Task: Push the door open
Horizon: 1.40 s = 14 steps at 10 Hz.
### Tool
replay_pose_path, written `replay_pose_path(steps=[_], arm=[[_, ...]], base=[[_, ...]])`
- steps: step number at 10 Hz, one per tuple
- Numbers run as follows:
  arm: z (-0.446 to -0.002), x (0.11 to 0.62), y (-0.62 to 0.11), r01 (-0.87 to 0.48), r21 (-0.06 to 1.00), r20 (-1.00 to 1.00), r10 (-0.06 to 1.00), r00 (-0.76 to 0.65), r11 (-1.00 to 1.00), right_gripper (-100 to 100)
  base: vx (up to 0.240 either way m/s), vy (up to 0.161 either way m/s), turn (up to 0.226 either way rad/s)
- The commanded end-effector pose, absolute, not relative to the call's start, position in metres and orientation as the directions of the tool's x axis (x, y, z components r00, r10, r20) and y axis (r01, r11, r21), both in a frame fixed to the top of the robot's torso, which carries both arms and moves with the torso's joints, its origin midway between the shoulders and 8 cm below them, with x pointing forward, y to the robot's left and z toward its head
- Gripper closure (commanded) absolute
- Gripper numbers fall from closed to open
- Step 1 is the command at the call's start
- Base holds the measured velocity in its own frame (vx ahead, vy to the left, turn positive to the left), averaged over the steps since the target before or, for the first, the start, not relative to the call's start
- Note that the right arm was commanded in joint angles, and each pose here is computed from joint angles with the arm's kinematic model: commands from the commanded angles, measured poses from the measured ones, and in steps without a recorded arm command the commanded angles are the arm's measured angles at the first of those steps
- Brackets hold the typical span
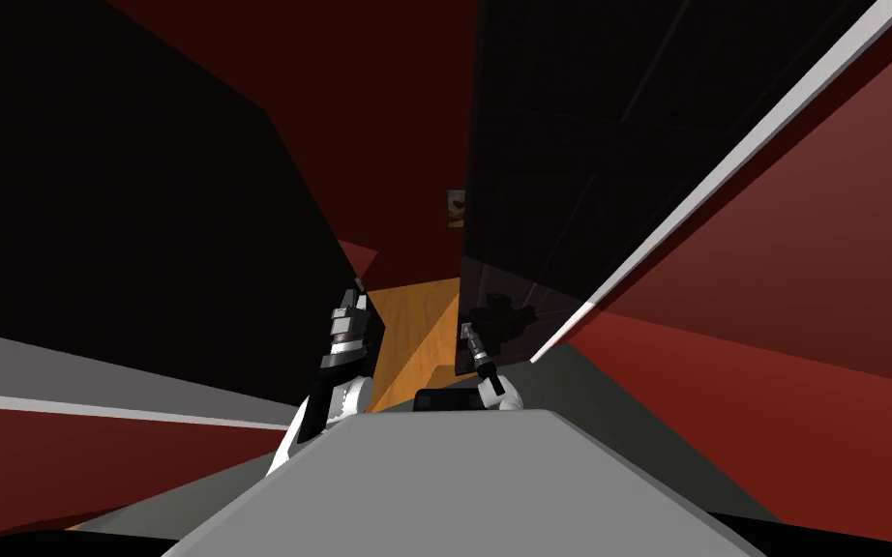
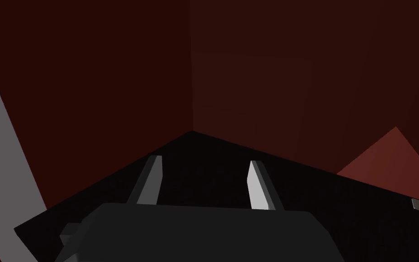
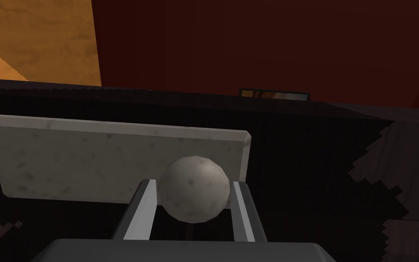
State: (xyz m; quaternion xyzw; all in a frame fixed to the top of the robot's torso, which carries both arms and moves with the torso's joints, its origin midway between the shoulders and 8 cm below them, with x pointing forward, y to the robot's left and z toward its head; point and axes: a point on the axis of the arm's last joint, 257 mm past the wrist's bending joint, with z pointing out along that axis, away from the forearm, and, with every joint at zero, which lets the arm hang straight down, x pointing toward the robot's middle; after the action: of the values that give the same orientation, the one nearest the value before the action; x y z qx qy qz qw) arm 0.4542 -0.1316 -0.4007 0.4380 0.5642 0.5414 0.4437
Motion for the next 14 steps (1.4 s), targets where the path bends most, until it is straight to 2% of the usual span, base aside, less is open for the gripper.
replay_pose_path(steps=[1,6,7,14], arm=[[-0.396,0.459,-0.149,-0.001,0.999,-0.042,0.979,-0.199,0.042,100],[-0.395,0.465,-0.189,-0.001,0.998,-0.067,0.989,-0.13,0.067,100],[-0.394,0.464,-0.188,-0.001,0.998,-0.066,0.988,-0.138,0.067,-100],[-0.392,0.463,-0.182,0.0,1.0,-0.028,0.992,-0.121,0.028,-100]], base=[[0.16,0.074,-0.032],[0.183,0.074,-0.077],[-0.017,0.061,-0.072],[-0.19,0.05,-0.053]])
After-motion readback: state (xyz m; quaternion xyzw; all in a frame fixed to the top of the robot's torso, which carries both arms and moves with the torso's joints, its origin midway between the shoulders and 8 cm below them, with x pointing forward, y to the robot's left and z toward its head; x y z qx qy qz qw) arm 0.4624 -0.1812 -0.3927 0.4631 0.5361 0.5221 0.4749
